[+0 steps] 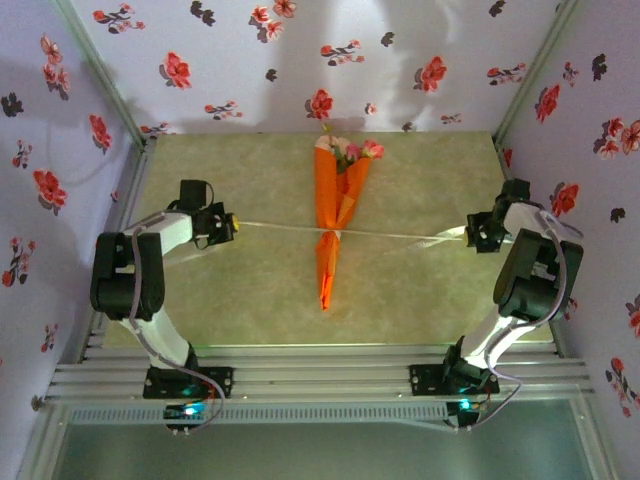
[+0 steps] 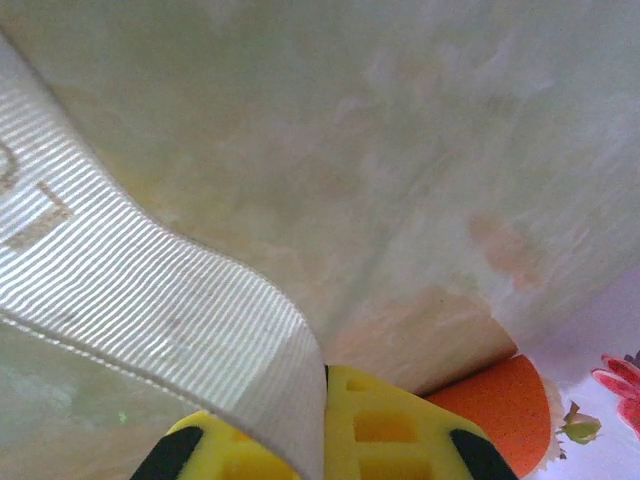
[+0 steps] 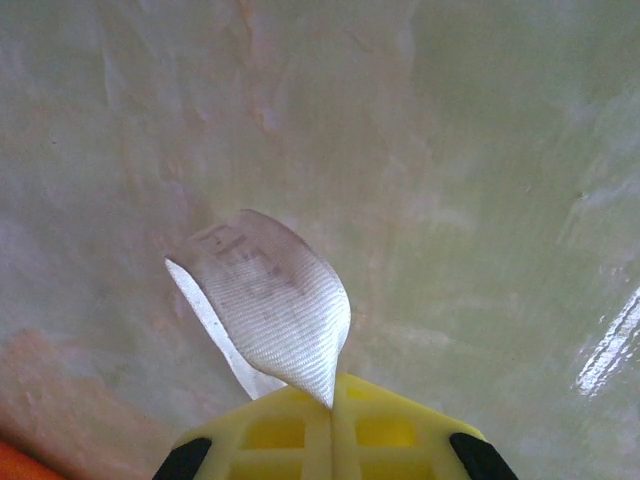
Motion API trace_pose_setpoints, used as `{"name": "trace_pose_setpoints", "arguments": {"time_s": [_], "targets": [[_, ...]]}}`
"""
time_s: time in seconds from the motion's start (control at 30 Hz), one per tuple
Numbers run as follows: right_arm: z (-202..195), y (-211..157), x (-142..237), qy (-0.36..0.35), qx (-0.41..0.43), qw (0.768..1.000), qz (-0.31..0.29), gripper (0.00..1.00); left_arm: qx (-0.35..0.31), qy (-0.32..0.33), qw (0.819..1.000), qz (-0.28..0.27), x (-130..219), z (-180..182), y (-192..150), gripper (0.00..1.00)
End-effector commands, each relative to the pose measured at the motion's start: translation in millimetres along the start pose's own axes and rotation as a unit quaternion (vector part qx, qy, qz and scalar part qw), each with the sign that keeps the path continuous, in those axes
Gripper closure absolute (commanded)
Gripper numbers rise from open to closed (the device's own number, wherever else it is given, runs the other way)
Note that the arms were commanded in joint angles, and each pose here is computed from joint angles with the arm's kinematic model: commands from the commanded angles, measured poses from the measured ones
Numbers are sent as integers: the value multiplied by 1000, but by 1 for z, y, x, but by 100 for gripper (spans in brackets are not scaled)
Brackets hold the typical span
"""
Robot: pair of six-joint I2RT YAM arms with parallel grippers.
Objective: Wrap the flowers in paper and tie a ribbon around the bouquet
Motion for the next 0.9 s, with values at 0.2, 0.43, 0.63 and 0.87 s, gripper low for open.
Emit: {"name": "trace_pose_setpoints", "arguments": {"time_s": [0.2,0.43,0.63,0.87], "targets": [[1,3,-7,-10,-9,999,-44,100,-26,71,997,-22,19,15,-36,50],[1,1,-5,-12,-2,999,-42,100,-57,89,994,27,5,29,-126,34],[2,-1,-5,-11,1,999,-39,100,-32,107,991,70,-43,43,-184,33],[0,-4,-7,-10,4,999,-36,100,-22,135,989,59,-68,48,-190,40]]}}
Point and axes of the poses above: each hand's point on the last joint's axis, 136 mm out from that joint toward the fingers, its own x axis back along the fingers, its own z axis along the line the jaws close on, y = z × x, the point moved 2 cm from there along x, back along the fingers, and after that the axes turned 6 degrees about -x, right-handed, at the moved point
